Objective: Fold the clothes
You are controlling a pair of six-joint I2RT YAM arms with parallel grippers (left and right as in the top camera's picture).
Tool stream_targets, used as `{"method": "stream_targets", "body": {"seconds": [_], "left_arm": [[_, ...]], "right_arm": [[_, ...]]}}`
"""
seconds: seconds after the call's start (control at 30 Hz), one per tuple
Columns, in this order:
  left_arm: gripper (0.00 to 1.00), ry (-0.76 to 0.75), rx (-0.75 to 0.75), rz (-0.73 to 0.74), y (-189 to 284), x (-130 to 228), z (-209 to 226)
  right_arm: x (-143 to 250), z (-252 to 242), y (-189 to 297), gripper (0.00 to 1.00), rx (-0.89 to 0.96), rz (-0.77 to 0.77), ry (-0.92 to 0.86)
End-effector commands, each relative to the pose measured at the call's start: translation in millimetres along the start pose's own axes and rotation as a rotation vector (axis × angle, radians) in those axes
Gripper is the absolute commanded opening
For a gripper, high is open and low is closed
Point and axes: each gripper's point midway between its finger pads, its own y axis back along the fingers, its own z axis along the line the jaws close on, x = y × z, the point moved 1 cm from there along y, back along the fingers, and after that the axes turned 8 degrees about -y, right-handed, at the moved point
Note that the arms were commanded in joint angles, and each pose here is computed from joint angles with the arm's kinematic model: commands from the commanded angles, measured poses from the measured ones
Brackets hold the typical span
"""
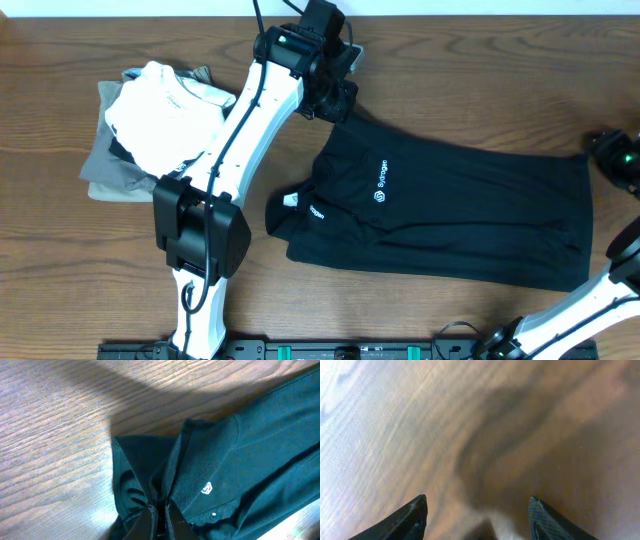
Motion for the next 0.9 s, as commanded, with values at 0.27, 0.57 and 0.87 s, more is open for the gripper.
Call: {"method": "stream_targets", "body": {"seconds": [0.27, 0.57, 0.87], "left_arm": [[0.06, -0.014, -0.015, 0.000, -0.4, -0.3, 4.2], [0.06, -0.018, -0.016, -0.010, -0.4, -2.8, 4.5], [0.06, -0.021, -0.017, -0.021, -0.3, -5.4, 4.7]], "right_arm": [[67.4, -8.5, -22.5, 0.46, 0.003, 0.251, 0.019], [70.0, -45.6, 0.8, 0.57, 0.239, 0.278, 0.102], [41.1, -43.0, 39.1, 0.50, 0.302, 0.195, 0.106]]}}
